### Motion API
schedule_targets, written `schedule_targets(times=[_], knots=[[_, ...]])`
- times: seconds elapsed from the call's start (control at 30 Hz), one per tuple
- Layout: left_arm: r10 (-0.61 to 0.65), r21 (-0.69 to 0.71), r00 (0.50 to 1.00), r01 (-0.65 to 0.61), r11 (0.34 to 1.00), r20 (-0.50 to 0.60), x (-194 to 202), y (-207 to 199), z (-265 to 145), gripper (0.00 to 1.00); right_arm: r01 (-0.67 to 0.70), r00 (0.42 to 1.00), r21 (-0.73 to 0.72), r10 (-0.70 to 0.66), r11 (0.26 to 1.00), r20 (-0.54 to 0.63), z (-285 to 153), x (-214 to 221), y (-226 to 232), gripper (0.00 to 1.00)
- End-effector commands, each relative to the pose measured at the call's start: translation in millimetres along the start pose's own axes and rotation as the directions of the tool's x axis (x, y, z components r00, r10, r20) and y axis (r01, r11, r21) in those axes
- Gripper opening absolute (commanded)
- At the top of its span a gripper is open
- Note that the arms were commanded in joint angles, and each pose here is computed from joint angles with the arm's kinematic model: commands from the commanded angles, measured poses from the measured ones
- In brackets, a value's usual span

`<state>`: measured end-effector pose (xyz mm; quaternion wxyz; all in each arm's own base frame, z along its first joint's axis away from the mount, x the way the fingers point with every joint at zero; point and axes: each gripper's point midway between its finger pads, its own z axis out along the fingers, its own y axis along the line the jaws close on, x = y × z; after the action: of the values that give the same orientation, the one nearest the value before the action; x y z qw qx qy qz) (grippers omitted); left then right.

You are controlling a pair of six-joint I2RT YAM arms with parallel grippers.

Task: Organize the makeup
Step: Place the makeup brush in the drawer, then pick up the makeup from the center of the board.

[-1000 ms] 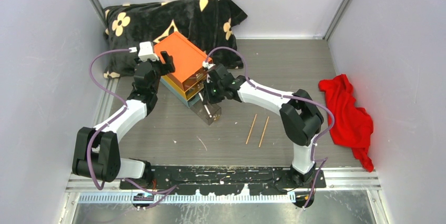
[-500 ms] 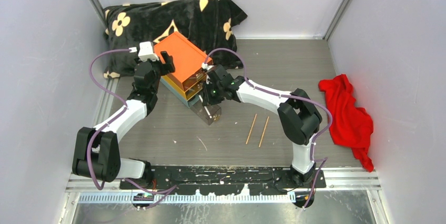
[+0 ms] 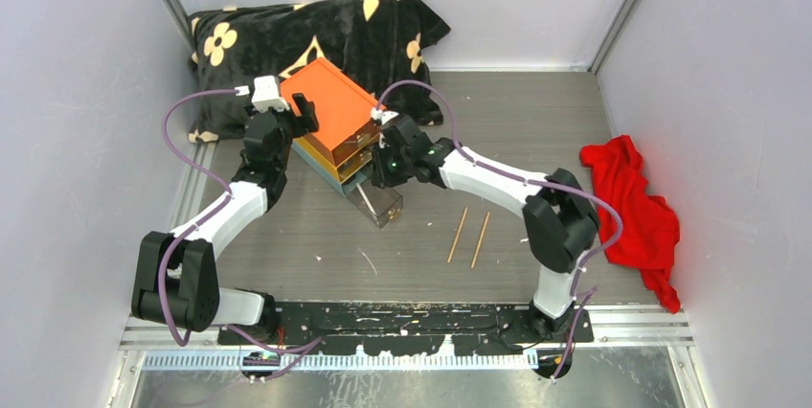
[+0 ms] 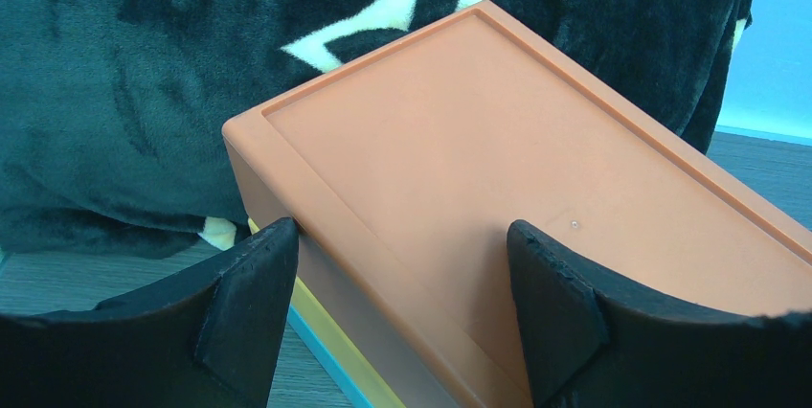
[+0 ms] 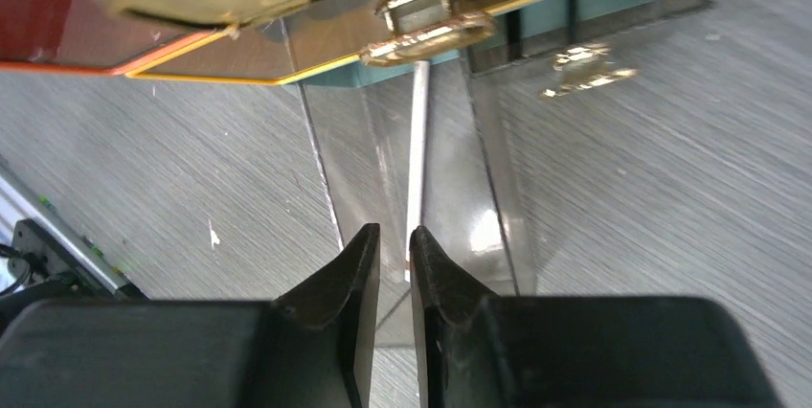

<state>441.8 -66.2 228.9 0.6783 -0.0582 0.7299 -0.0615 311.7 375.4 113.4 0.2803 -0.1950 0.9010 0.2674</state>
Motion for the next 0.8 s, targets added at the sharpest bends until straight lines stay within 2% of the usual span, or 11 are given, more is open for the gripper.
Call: schedule_targets(times=[0.0,0.07,0.17,0.27,0.43,0.63,0.77], knots=[[0.132,0.11,0.907,-0.096,0.989,-0.4,123.9,-2.2,-33.8,0.77,-0.002,0.981,0.129,-0.023,0.992,0.194,-63.5,-36.8,-9.5,0.24],[0.132,0.109,0.907,-0.096,0.989,-0.399,123.9,-2.0,-33.9,0.77,-0.067,0.972,0.249,0.007,0.966,0.235,-83.4,-28.1,-35.7,0.24],[0.133,0.109,0.907,-0.097,0.989,-0.399,123.7,-2.0,-33.9,0.77,-0.165,0.967,0.467,0.049,0.869,0.25,-109.8,9.2,-88.9,0.24],[0.133,0.111,0.907,-0.096,0.989,-0.4,123.6,-2.4,-33.6,0.77,-0.193,0.979,0.587,0.113,0.786,0.17,-119.6,70.2,-124.4,0.25],[0.134,0.112,0.906,-0.096,0.989,-0.402,124.2,-2.4,-33.4,0.77,-0.26,0.965,0.629,0.222,0.733,0.14,-126.1,132.9,-146.7,0.27],[0.134,0.112,0.907,-0.097,0.989,-0.399,123.8,-2.4,-33.7,0.77,-0.301,0.952,0.645,0.262,0.703,0.159,-124.8,153.5,-156.8,0.29],[0.133,0.112,0.907,-0.096,0.989,-0.399,123.6,-2.3,-33.7,0.77,-0.313,0.947,0.622,0.285,0.718,0.148,-113.1,159.5,-153.9,0.29]])
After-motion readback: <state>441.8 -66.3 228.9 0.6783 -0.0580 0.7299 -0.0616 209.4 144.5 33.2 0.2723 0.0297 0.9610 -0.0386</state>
